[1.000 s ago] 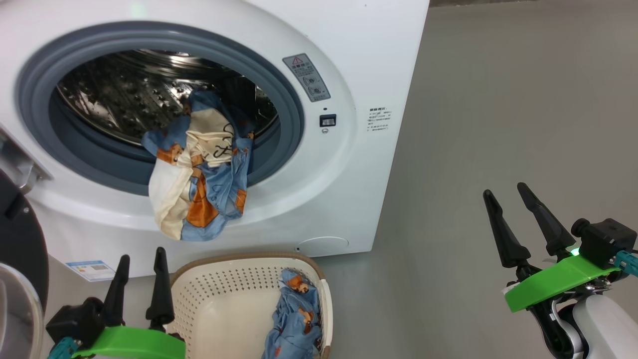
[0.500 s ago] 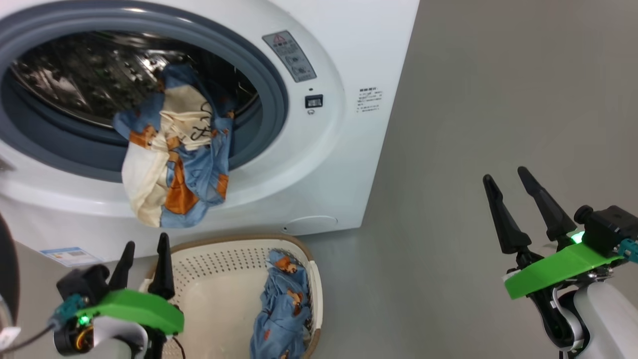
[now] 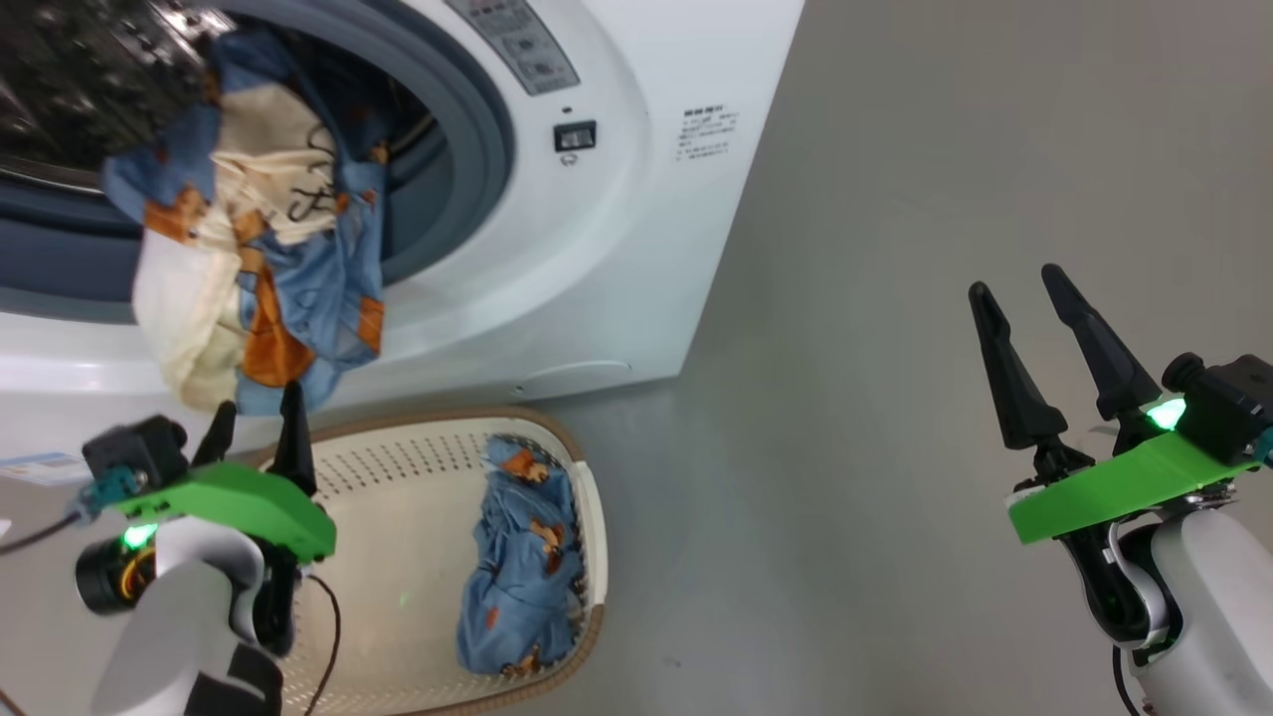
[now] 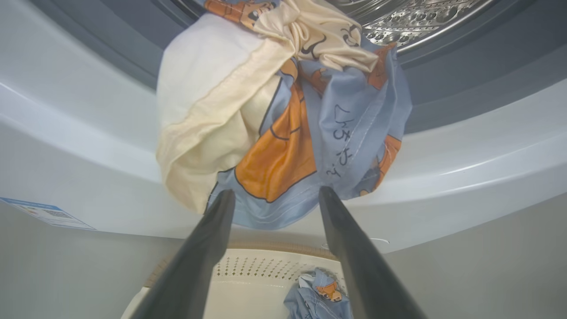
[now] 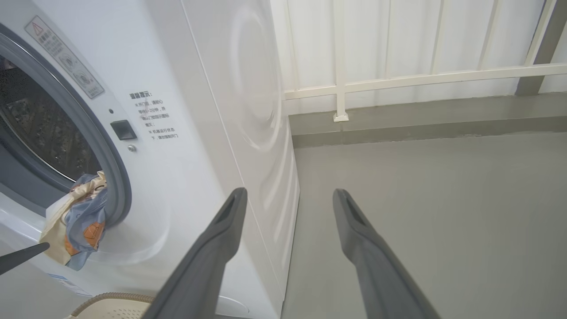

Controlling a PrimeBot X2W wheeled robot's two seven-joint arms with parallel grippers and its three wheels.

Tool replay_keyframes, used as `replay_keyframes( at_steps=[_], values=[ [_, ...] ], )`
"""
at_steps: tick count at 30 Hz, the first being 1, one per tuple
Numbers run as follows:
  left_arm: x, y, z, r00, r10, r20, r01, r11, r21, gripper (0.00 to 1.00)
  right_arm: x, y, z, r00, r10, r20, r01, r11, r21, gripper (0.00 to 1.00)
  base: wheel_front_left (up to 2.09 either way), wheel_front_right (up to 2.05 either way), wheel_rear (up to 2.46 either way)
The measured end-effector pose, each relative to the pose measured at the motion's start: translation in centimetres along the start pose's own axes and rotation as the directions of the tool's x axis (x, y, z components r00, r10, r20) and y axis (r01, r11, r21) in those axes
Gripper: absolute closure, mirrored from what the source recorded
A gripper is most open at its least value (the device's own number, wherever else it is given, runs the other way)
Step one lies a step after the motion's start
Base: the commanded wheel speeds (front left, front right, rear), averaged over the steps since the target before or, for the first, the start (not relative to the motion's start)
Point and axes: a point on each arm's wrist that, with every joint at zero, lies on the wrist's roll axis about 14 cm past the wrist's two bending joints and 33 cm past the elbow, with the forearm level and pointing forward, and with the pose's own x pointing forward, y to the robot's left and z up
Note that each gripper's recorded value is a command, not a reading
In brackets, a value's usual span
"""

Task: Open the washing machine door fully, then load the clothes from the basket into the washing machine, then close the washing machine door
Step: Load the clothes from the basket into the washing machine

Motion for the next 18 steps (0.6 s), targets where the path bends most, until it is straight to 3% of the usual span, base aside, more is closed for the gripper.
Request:
replay_keyframes(
  at_steps=[18],
  values=[
    [5.4,-2.8,-2.8,0.993,-0.078,-0.083,0.08,0.996,0.025,0.0,-0.2,-2.9,-2.4,0.994,-0.092,-0.054,0.093,0.996,0.002,0.0,0.0,0.0,0.0]
  ],
)
